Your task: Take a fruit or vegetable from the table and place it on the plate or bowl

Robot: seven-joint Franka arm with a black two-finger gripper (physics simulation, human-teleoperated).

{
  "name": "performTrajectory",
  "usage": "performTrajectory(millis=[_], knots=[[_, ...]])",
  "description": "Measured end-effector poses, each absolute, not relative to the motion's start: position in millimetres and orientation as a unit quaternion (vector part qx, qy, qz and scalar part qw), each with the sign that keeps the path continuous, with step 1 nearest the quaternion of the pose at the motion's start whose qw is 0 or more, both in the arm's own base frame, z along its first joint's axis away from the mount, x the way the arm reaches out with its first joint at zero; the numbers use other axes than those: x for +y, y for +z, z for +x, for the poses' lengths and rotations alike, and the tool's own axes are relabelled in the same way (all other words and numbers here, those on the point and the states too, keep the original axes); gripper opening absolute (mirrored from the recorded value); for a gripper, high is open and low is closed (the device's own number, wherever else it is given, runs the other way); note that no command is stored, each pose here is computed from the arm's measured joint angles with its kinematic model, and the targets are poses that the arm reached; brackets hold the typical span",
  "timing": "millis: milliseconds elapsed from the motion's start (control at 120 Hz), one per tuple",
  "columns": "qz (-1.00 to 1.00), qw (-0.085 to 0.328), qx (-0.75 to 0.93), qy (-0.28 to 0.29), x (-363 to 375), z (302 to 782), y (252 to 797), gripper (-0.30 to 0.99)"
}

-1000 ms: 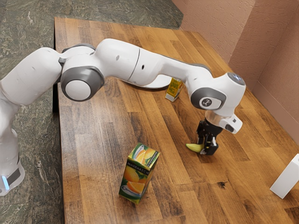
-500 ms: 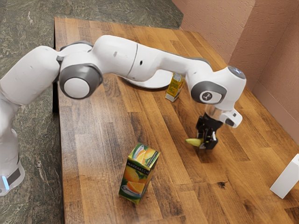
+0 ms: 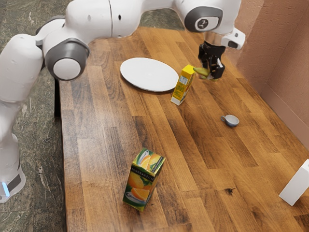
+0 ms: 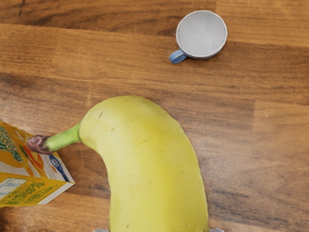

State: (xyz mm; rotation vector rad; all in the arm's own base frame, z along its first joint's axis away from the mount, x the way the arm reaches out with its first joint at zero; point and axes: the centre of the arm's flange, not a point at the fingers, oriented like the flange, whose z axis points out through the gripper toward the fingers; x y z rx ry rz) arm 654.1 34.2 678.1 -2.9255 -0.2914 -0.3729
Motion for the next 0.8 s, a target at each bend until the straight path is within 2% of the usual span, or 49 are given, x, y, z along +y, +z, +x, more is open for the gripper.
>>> performTrajectory(millis=[133,250,417,517,600,633,725,800], knots=[[-0.97,0.117,-0.173,-0.127,114,614,719,0.2],[-0.959,0.13,-0.228,-0.105,178,596,716,0.23],[-0.957,0.116,-0.263,-0.039,236,616,633,0.19],[-0.958,0.1,-0.267,-0.02,248,625,589,0.16],[-0.954,0.093,-0.283,-0.017,272,619,574,0.18],[-0.953,0.092,-0.287,-0.019,277,618,572,0.2],[-0.954,0.088,-0.286,-0.025,278,619,571,0.43],[-0.953,0.088,-0.288,-0.029,281,619,572,0.53]])
